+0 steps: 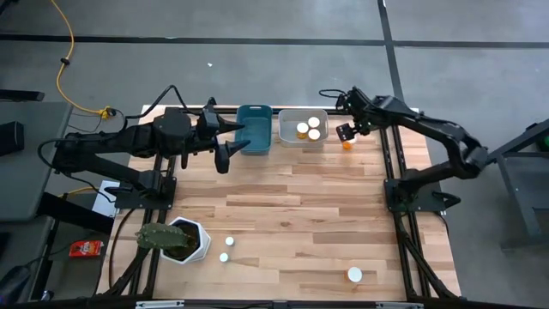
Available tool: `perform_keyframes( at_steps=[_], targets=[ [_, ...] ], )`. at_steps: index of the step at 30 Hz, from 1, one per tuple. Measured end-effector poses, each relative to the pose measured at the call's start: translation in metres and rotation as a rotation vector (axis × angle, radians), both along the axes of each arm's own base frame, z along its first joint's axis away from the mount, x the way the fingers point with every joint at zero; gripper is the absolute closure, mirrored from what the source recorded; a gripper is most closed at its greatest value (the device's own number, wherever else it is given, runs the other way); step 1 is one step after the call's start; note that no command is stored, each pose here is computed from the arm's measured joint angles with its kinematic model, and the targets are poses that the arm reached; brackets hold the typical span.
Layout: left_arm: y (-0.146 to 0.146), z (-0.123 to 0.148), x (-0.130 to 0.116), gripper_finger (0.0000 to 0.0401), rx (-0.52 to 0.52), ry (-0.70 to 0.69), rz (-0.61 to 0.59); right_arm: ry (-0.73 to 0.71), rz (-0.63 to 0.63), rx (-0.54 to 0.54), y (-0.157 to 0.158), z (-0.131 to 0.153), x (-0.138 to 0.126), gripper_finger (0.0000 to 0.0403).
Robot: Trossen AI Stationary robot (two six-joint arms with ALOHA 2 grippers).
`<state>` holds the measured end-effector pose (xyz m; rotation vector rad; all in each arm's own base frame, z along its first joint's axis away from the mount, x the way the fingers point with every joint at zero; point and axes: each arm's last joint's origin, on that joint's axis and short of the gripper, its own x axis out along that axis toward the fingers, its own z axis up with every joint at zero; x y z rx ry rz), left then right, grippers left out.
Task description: Pick and place medicine bottles into bin by pill shape (circle, oval)
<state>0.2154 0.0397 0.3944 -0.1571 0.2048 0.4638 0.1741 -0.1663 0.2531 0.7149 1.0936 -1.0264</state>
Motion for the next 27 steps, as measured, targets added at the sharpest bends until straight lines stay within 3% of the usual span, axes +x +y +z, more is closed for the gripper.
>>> perform_keyframes(
  at_steps=[14,27],
  targets=[
    [0.000,0.000,0.000,0.0153,0.000,0.000,0.000,0.084,-0.023,0.153,-0.030,-0.046,0.011,0.0112],
    [0.000,0.000,0.000,0.0153,0.000,0.000,0.000,0.124,-0.014,0.193,-0.036,-0.066,0.017,0.0124]
  ],
)
